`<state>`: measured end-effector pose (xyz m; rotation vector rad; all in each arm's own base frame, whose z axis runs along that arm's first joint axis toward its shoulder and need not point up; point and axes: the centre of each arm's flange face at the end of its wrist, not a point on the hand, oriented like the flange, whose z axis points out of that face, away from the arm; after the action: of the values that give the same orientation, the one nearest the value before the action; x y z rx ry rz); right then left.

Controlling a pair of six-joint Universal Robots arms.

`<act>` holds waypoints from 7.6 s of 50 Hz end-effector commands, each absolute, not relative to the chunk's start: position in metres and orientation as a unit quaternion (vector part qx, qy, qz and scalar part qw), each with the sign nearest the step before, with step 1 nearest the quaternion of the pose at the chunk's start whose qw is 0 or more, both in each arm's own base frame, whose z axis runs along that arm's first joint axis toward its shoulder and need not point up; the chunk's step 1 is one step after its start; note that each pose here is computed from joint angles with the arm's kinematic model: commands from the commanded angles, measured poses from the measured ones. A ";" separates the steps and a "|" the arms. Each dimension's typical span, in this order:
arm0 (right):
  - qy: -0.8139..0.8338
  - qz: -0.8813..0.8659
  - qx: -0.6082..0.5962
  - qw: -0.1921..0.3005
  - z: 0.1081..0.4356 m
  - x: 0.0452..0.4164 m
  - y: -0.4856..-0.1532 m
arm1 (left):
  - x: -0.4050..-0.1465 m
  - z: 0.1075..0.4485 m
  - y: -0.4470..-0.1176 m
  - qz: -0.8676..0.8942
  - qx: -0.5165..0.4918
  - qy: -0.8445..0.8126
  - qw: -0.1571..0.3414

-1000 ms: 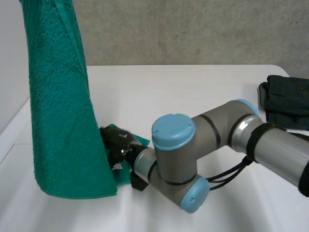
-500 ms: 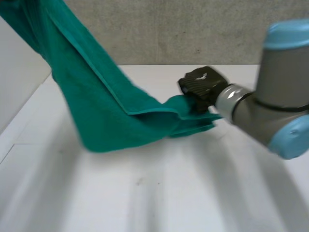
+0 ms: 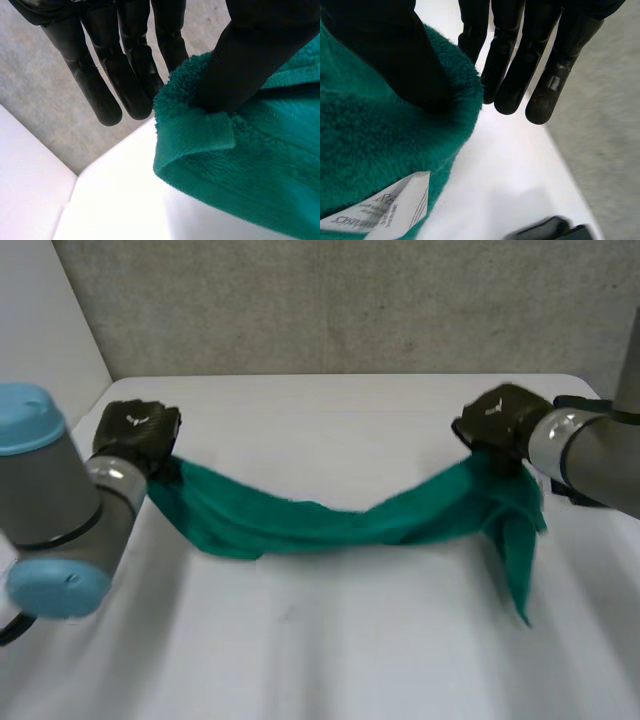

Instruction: Fold the laundry.

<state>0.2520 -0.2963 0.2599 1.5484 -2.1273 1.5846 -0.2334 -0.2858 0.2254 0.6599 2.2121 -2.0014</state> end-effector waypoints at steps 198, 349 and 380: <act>-0.714 0.511 0.478 -0.002 0.124 0.185 -0.242 | -0.215 0.218 -0.316 -0.641 0.243 0.726 0.049; -0.666 0.637 0.383 -0.054 0.253 0.236 -0.355 | -0.203 0.237 -0.327 -0.760 0.167 0.628 -0.002; -0.774 0.309 0.552 -0.012 0.201 0.171 -0.243 | -0.166 0.189 -0.200 -0.399 0.362 0.840 0.062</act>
<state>0.1925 -0.2843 0.1842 1.5084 -2.5087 1.2644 -0.1738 -0.2512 0.1876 0.8356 2.4911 -1.5365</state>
